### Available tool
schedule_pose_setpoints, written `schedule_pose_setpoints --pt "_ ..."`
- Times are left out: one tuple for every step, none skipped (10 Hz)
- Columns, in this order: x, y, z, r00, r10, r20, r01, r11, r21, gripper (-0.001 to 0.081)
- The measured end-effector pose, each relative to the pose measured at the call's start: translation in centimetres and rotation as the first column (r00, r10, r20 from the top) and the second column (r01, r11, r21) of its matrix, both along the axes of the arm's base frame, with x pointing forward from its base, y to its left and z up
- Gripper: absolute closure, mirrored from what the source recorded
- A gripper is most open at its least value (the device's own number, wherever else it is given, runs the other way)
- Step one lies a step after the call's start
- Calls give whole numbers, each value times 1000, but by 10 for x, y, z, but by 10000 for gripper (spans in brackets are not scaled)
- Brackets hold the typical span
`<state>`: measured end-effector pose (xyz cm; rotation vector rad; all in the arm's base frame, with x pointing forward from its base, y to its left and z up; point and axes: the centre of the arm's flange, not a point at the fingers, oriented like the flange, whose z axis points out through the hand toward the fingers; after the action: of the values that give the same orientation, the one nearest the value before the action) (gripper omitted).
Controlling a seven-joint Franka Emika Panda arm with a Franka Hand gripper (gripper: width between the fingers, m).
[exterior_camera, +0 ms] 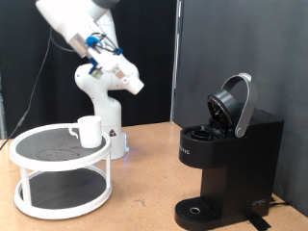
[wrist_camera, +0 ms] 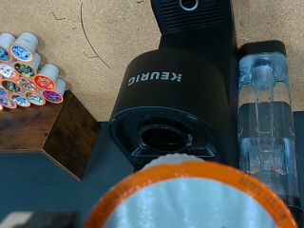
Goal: Make a cup of coffee with the keurig machine
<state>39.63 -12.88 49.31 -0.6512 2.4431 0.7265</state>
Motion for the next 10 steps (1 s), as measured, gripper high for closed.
schedule_pose_setpoints --pt "-1 0 -1 1000 6 1 -6 1000 -1 410" --pt "-2 0 -2 1000 18 6 -18 1000 16 410" --pt "0 2 -1 1000 28 2 -28 998 57 410" --pt "8 8 1 1000 30 4 -30 996 86 410" --pt "18 17 3 999 36 2 -36 994 100 410" --pt "29 25 4 999 46 -5 -45 994 102 410" --pt "39 34 4 998 60 -15 -58 994 92 410" --pt "48 43 4 997 78 -24 -76 994 81 410" --pt "58 55 4 995 98 -29 -95 993 66 410" --pt "66 67 3 993 115 -30 -113 992 49 410"
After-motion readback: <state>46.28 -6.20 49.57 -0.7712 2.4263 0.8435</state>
